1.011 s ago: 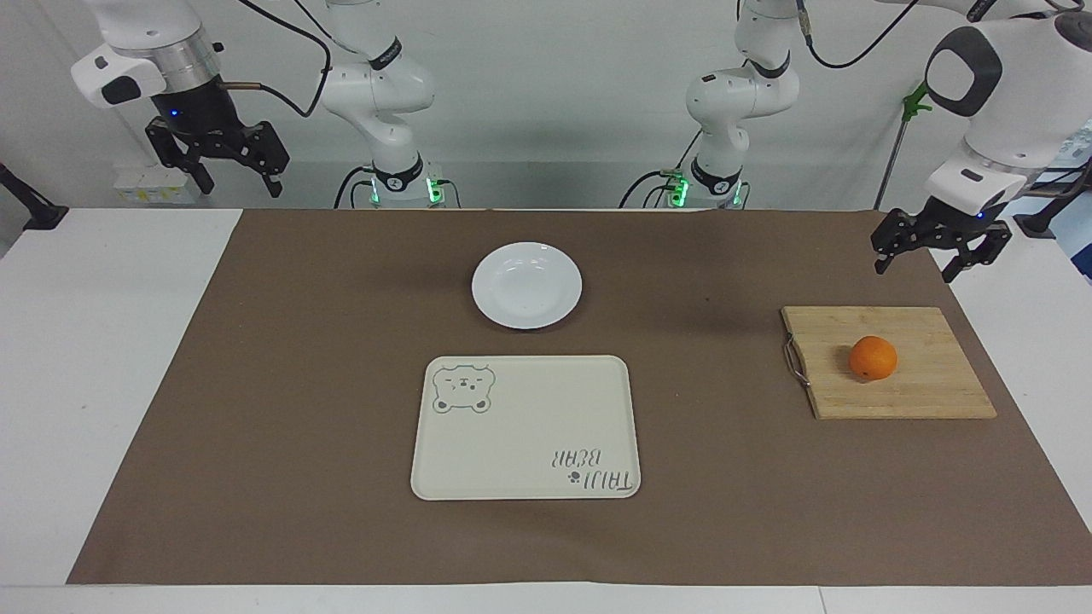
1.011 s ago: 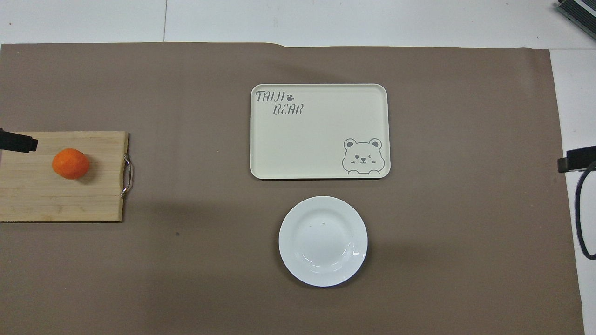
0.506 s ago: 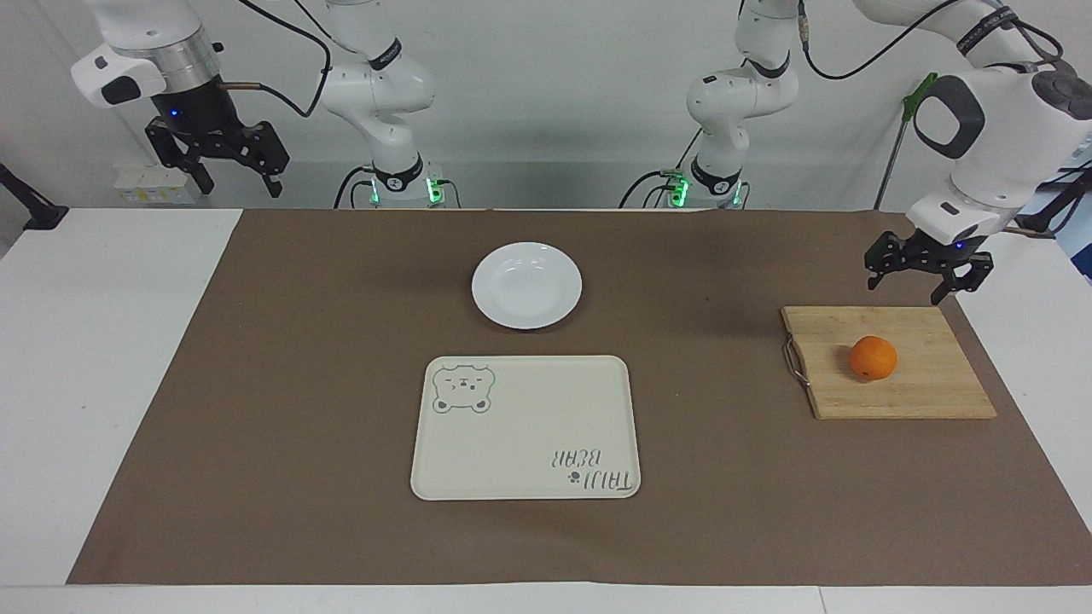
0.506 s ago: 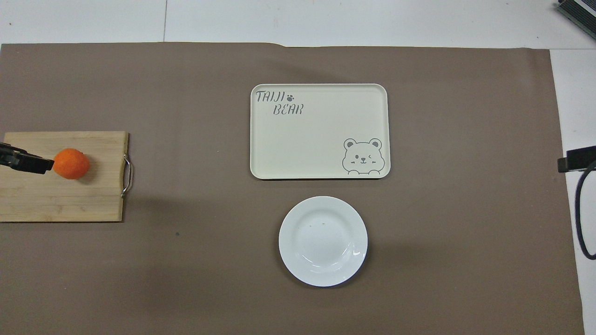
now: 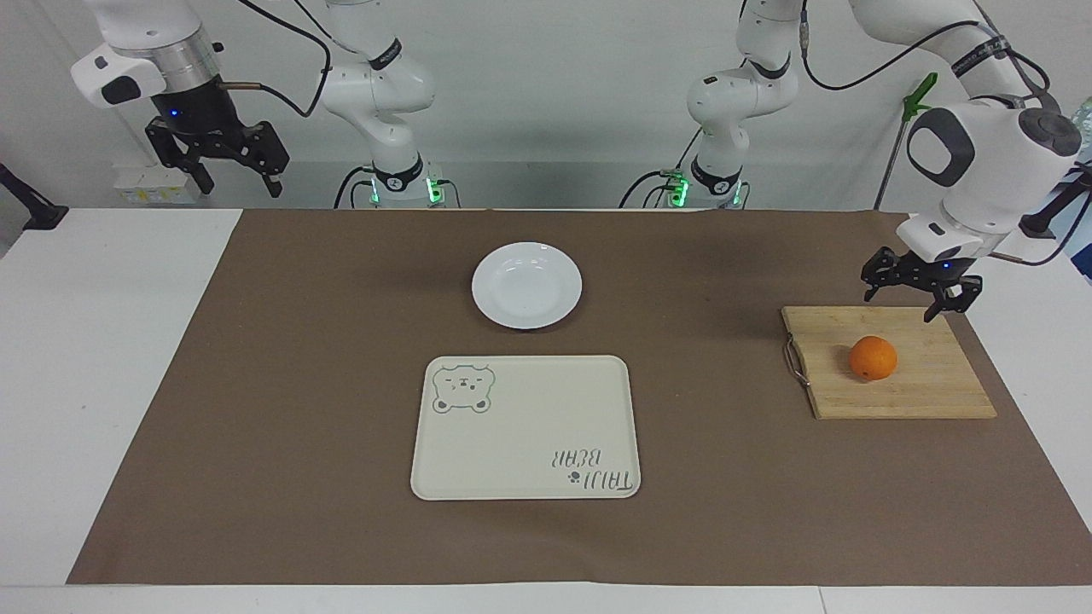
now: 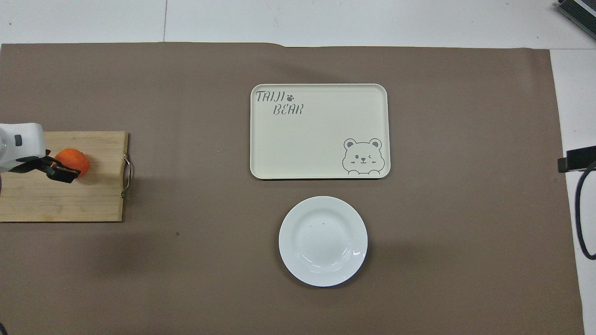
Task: Place orange and plate with both arms
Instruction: 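Grasp the orange on the wooden board with the left gripper, then carry the orange with the left gripper over the white plate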
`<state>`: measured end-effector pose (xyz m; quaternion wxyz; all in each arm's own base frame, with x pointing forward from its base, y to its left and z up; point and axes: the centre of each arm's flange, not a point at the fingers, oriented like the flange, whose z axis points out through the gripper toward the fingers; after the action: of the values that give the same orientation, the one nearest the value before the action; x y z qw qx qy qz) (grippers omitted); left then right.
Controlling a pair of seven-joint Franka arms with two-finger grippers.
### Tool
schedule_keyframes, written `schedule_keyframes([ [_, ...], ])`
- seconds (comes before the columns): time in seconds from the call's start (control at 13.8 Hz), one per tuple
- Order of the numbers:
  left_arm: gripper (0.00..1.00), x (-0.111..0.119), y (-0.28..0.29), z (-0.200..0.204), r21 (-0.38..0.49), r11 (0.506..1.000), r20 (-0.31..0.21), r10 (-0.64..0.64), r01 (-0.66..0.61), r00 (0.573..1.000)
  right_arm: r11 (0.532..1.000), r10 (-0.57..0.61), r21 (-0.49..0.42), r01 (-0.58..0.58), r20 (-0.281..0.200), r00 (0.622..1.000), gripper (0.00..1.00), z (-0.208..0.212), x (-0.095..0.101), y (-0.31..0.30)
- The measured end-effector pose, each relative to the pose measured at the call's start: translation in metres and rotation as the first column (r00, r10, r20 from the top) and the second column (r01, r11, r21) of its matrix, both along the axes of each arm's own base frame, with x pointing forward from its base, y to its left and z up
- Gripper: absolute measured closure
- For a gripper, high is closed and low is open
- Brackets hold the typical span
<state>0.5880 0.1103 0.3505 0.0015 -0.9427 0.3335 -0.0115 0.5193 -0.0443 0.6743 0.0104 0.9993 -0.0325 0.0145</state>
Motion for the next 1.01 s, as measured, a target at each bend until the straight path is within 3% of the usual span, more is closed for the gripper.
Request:
schedule_keyframes([
  [0.36,0.0,-0.008,0.001,-0.015,-0.002,1.0,-0.014,-0.013,0.013,1.0,1.0,0.0,0.0,0.0,0.0,1.0,0.0,0.0,0.0,0.0],
  [0.51,0.2,-0.008,0.002,-0.014,-0.002,1.0,-0.012,-0.011,0.011,1.0,1.0,0.0,0.0,0.0,0.0,1.0,0.0,0.0,0.0,0.0],
  [0.65,0.2,-0.008,0.002,-0.012,-0.001,1.0,-0.009,-0.01,0.01,1.0,1.0,0.0,0.0,0.0,0.0,1.0,0.0,0.0,0.0,0.0],
  [1.01,0.2,-0.002,-0.032,0.043,0.013,1.0,0.073,-0.015,0.014,0.997,1.0,0.0,0.0,0.0,0.0,1.0,0.0,0.0,0.0,0.0],
])
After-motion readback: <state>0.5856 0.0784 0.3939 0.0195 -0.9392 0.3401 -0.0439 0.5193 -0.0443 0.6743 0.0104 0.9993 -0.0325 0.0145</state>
